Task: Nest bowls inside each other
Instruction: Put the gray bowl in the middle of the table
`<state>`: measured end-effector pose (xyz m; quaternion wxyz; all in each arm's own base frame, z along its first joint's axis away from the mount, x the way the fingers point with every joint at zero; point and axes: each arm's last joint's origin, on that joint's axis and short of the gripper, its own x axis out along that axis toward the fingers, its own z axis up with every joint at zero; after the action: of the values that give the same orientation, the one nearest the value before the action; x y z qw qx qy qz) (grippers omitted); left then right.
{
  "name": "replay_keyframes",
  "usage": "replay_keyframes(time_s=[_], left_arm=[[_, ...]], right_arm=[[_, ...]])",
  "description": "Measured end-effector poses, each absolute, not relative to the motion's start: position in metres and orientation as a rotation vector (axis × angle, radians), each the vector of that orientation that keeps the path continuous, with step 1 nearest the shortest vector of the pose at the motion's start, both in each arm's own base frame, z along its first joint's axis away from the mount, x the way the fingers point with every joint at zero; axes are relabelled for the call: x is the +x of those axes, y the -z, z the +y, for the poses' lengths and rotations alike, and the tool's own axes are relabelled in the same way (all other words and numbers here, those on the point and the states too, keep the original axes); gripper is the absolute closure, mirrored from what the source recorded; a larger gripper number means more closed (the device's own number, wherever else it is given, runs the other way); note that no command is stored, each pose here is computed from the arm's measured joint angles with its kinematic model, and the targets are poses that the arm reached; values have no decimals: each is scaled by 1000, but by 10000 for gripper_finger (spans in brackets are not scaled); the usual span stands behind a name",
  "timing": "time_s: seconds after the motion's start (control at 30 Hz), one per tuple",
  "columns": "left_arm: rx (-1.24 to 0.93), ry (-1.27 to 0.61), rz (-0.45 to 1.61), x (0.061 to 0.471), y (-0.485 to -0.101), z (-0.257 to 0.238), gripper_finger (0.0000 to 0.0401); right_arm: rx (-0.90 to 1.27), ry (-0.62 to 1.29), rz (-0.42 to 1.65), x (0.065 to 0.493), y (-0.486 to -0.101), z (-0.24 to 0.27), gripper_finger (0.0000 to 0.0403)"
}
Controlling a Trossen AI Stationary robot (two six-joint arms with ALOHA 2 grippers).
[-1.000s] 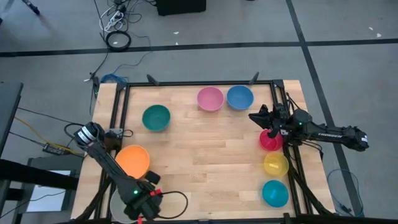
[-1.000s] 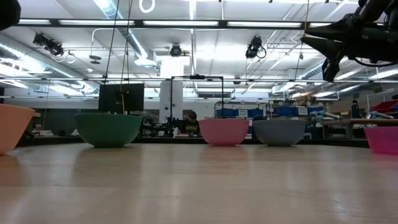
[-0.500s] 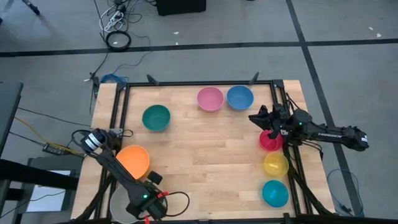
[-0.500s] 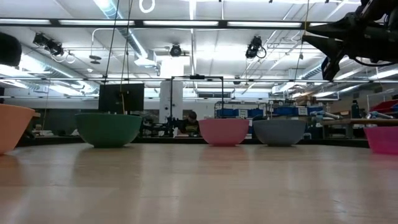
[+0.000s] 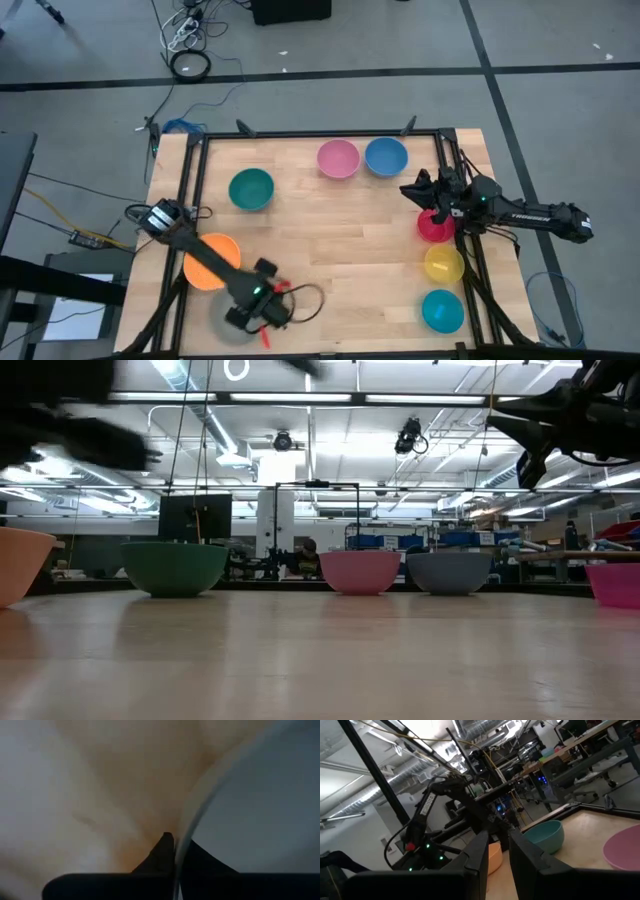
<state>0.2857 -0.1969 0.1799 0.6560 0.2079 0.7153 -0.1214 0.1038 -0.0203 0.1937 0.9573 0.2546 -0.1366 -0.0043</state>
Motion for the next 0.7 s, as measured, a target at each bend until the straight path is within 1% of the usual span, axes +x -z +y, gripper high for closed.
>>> replay_keyframes(time_s=[0.13,0.3,0.37,0.53,0.7], left_arm=[[489,129,1474,324,-191,-160,389],[474,-68,1250,374,-208,-101,389],[472,-135,1188,388,-213,-77,390],[434,-205,1167,402,-217,-25,391],[371,-173,1204,403,-214,2,391]], right_arm=[[513,-1,-274,104,-194,-20,337],[511,-40,-261,104,-194,-19,337],[509,-65,-253,104,-194,-18,337],[505,-103,-240,104,-193,-17,337],[505,-104,-234,104,-193,-17,337]])
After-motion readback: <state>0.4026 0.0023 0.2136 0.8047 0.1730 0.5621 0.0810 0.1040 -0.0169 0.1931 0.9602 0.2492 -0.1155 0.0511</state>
